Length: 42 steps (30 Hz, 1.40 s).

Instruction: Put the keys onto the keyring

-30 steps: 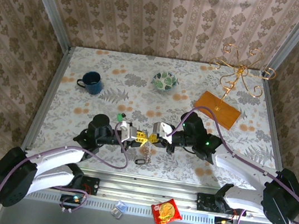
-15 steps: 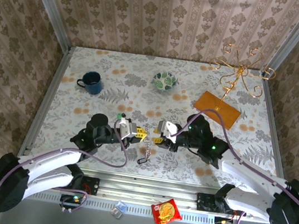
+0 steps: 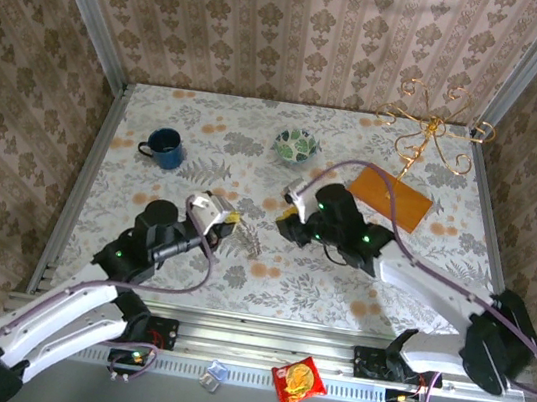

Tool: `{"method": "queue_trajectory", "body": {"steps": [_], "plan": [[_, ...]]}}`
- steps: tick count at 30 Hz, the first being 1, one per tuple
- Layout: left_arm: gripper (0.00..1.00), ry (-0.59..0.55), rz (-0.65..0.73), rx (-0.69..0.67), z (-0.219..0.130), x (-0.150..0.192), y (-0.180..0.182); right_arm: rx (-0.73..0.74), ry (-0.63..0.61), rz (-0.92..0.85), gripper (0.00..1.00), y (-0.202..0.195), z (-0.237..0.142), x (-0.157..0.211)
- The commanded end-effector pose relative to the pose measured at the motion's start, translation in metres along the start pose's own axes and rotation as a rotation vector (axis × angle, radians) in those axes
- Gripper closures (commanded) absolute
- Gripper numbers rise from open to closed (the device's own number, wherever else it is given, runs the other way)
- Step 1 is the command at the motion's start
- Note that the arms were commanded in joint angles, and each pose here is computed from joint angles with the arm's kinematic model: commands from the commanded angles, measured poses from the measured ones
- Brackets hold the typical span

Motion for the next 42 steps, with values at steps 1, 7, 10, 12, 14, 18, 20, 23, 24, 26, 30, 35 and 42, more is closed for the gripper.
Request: {"method": "queue_trajectory", "body": {"steps": [1, 7, 10, 12, 14, 18, 20, 23, 24, 26, 30, 35, 42], "plan": [[1.00, 0.054, -0.065, -0.200, -0.027, -0.004, 0.018, 0.020, 0.117, 0.124, 0.72, 0.007, 0.021, -0.004], [1.00, 0.123, -0.137, -0.501, -0.069, -0.001, 0.044, 0.046, 0.147, 0.179, 0.71, 0.017, 0.065, -0.017], [1.00, 0.151, -0.135, -0.619, -0.085, 0.005, 0.053, 0.041, 0.150, 0.186, 0.71, 0.025, 0.086, -0.025], [1.00, 0.166, -0.140, -0.704, -0.096, 0.009, 0.059, 0.045, 0.162, 0.187, 0.70, 0.029, 0.102, -0.027], [1.00, 0.182, -0.150, -0.777, -0.106, 0.012, 0.064, 0.056, 0.180, 0.193, 0.69, 0.032, 0.117, -0.029], [1.00, 0.208, -0.165, -0.878, -0.119, 0.017, 0.070, 0.099, 0.211, 0.199, 0.66, 0.034, 0.149, -0.034], [1.00, 0.216, -0.169, -0.911, -0.123, 0.020, 0.071, 0.107, 0.235, 0.196, 0.66, 0.036, 0.167, -0.034], [1.00, 0.226, -0.175, -0.946, -0.127, 0.022, 0.073, 0.119, 0.257, 0.185, 0.65, 0.040, 0.193, -0.036], [1.00, 0.228, -0.180, -0.953, -0.127, 0.023, 0.074, 0.123, 0.253, 0.178, 0.65, 0.041, 0.200, -0.037], [1.00, 0.228, -0.191, -0.955, -0.127, 0.025, 0.074, 0.134, 0.225, 0.168, 0.64, 0.044, 0.214, -0.040], [1.00, 0.233, -0.208, -0.958, -0.126, 0.028, 0.074, 0.177, 0.202, 0.144, 0.62, 0.046, 0.235, -0.044], [1.00, 0.229, -0.212, -0.951, -0.125, 0.029, 0.073, 0.332, 0.228, 0.091, 0.60, 0.037, 0.254, -0.039], [1.00, 0.221, -0.211, -0.932, -0.120, 0.030, 0.073, 0.387, 0.321, 0.082, 0.61, 0.032, 0.264, -0.023]]}}
Point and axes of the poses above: each hand's point on the last joint's axis, 136 mm out from that joint toward the fingers, its own z axis out along the fingers, its own y axis along the line the jaws close on, x = y × z, the point moved 7 cm from there along -z, back along the fingers, and after that the axes turned 5 degrees about z, right-handed, at the moved point
